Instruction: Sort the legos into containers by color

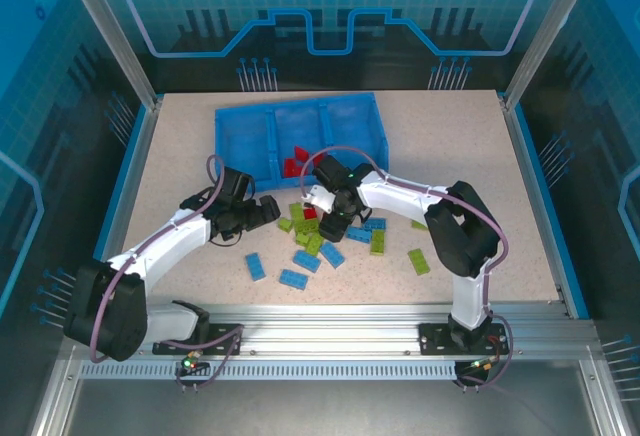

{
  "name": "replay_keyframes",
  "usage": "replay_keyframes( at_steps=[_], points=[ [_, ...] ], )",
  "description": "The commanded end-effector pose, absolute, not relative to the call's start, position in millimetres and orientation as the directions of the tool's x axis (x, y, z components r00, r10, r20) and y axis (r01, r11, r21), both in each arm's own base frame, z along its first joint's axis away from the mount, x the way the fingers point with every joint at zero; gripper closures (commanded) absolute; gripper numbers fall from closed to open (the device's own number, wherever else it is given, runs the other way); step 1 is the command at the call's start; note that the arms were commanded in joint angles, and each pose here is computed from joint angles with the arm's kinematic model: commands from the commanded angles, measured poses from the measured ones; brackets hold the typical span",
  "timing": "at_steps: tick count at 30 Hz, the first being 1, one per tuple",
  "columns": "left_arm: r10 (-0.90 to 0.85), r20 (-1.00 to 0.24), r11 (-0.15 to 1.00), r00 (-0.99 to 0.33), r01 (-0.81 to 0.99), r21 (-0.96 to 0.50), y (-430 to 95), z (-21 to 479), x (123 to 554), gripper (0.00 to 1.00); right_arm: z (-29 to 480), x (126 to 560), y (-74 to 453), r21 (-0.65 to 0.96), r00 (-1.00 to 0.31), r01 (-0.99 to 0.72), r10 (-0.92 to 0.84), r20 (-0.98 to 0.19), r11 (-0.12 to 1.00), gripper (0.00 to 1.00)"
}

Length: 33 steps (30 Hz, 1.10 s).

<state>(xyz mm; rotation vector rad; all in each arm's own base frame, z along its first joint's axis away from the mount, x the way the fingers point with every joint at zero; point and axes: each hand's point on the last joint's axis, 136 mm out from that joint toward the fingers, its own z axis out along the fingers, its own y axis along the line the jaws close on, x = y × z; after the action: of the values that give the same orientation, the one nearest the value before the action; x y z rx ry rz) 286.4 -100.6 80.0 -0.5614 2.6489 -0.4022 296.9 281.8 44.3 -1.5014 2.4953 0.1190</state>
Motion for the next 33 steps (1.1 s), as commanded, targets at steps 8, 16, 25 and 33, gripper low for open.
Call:
replay_keyframes(
  at_steps=[8, 16, 25, 33],
  points=[
    [-0.458, -0.328, 0.871, -0.827, -0.344, -0.350, -95, 80, 282, 0.01, 30, 306, 278, -0.015, -0.446, -0.889, -0.873, -0.198, 0.458, 0.29],
    [-0.457, -0.330, 0.872, -0.826, -0.343, -0.350, -95, 80, 282, 0.01, 15, 297, 279, 0.016, -0.445, -0.894, -0.881, -0.162, 0.448, 0.35],
    [-0.460, -0.328, 0.871, -0.825, -0.348, -0.345, -93, 78, 279, 0.01, 15, 291, 279, -0.005, -0.435, -0.898, -0.890, -0.137, 0.439, 0.51],
    [-0.465, -0.326, 0.868, -0.823, -0.352, -0.350, -93, 75, 279, 0.01, 55, 294, 293, 0.018, -0.463, -0.879, -0.844, -0.272, 0.477, 0.64]
  ],
)
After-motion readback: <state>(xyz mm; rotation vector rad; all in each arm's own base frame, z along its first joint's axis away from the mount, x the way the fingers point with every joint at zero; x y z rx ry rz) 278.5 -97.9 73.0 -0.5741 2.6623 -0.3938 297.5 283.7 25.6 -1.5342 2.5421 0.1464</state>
